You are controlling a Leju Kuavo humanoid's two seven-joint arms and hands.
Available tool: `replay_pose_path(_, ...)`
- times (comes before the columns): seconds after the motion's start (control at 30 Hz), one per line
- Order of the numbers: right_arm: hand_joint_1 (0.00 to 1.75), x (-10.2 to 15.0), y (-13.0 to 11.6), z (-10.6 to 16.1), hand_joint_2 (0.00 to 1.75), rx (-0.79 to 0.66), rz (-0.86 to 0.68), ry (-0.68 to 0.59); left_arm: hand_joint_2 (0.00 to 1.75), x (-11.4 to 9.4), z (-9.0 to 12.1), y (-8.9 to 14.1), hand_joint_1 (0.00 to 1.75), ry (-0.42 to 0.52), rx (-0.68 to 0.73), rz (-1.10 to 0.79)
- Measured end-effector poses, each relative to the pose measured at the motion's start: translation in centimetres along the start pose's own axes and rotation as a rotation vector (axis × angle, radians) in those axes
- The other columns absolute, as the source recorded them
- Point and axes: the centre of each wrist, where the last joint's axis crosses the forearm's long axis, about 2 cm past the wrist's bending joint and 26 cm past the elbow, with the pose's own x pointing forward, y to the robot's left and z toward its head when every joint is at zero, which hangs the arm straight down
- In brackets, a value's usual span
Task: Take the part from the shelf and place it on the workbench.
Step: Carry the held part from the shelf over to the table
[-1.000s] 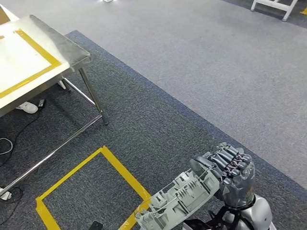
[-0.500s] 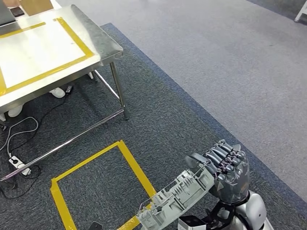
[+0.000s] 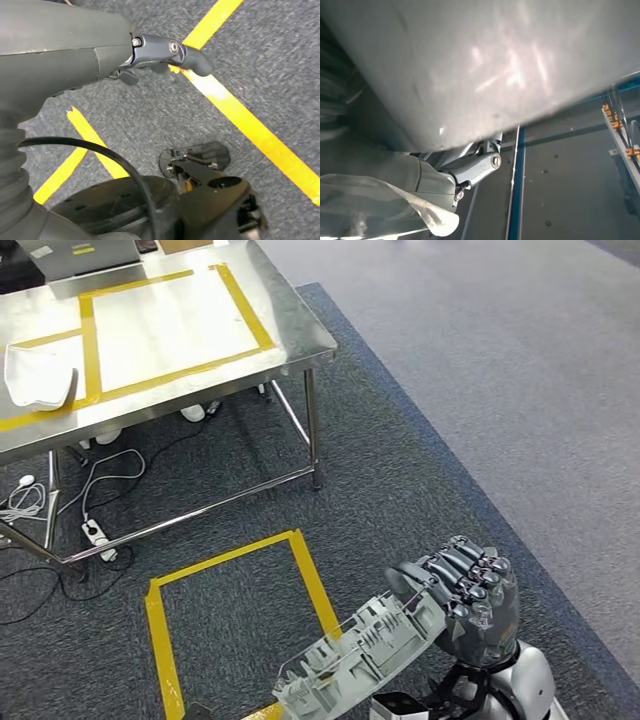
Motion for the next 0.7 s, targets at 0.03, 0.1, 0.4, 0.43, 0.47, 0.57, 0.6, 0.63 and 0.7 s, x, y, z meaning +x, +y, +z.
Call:
replay_pose_path(0.03,1.75,0.01,0.01,-0.03,1.75,-0.001,0.000,0.000,1.75,-0.16,0.07,0.00,0.00,0.004,0.000,0.000)
replay_pose_path(0.1,1.75,0.02,0.03,-0.08,1.75,-0.003,-0.001,0.000,1.75,-0.21,0.09,0.02,0.00,0.005,0.000,-0.001)
replay_pose_path(0.4,1.75,-0.02,0.10,-0.15,1.75,-0.006,-0.007,0.007,1.75,0.05,-0.03,0.06,0.00,-0.001,-0.001,-0.007)
replay_pose_path(0.43,1.75,-0.03,0.11,-0.19,1.75,-0.007,-0.007,0.007,1.75,0.09,-0.06,0.09,0.00,-0.002,-0.001,-0.008)
replay_pose_path(0.47,1.75,-0.04,0.12,-0.23,1.75,-0.008,-0.009,0.007,1.75,0.11,-0.07,0.11,0.00,-0.002,0.000,-0.009)
replay_pose_path(0.57,1.75,-0.07,0.15,-0.42,1.75,-0.014,-0.011,0.003,1.75,-0.15,0.06,0.05,0.00,-0.001,-0.001,-0.008)
replay_pose_path(0.6,1.75,-0.10,0.15,-0.48,1.75,-0.016,-0.011,0.003,1.75,-0.20,0.08,0.04,0.00,-0.004,-0.002,-0.008)
replay_pose_path(0.63,1.75,-0.11,0.16,-0.49,1.75,-0.017,-0.012,0.004,1.75,-0.17,0.07,0.02,0.00,-0.010,-0.002,-0.007)
replay_pose_path(0.7,1.75,-0.04,0.19,-0.40,1.75,-0.017,-0.020,0.006,1.75,0.01,-0.01,0.02,0.00,-0.027,-0.005,-0.003)
